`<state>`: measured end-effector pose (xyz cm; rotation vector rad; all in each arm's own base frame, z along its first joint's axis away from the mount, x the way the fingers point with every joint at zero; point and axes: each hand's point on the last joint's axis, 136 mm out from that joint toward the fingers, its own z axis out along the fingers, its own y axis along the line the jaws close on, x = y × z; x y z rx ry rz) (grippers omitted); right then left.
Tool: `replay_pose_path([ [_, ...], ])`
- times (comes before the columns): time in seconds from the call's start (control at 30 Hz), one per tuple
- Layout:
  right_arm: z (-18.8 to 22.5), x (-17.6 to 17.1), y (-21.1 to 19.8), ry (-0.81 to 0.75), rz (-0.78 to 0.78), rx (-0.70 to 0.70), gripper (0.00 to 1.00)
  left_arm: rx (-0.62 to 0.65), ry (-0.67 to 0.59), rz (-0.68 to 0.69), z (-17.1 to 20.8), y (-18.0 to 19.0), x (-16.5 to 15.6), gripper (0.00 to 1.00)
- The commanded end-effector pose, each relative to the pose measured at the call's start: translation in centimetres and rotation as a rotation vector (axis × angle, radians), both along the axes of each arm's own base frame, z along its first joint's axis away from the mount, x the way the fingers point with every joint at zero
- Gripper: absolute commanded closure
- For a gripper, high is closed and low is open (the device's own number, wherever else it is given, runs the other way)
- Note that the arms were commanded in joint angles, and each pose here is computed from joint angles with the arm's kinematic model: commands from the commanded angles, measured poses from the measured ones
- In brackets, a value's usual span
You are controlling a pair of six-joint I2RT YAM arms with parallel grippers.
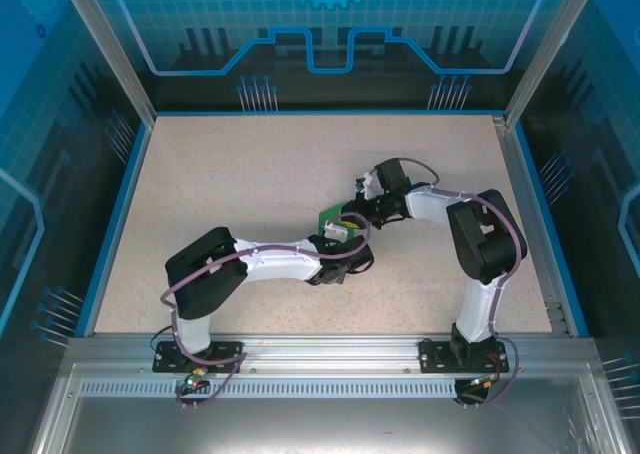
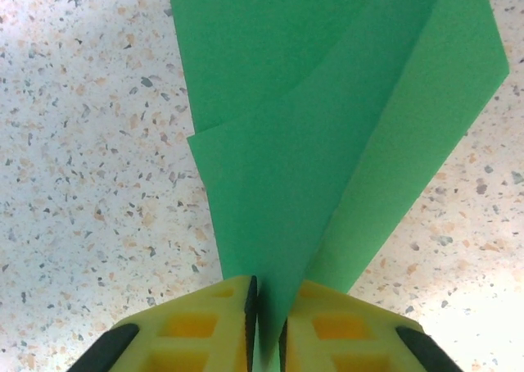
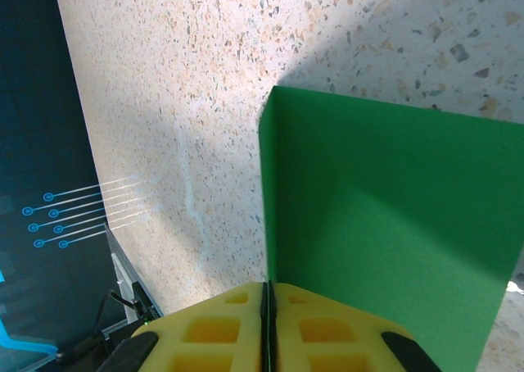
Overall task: Fold a paper plane with a square sheet of paper (pick it up from the middle)
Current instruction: Fourth fold the wing at the center of the table.
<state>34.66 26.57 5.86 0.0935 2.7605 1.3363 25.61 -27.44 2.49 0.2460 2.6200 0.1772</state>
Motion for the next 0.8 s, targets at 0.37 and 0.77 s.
replay_pose_path([
  [0.37, 3.9, -0.9, -4.1, -0.096, -0.074, -0.076, 0.64, -0.245, 0.049, -0.042, 0.4, -0.2, -0.4, 0.95],
  [0.77, 4.8, -4.2, -3.5, -0.17, -0.025, -0.062, 0.71, -0.698, 0.206, -0.135, 1.1, -0.1, -0.8, 0.93],
])
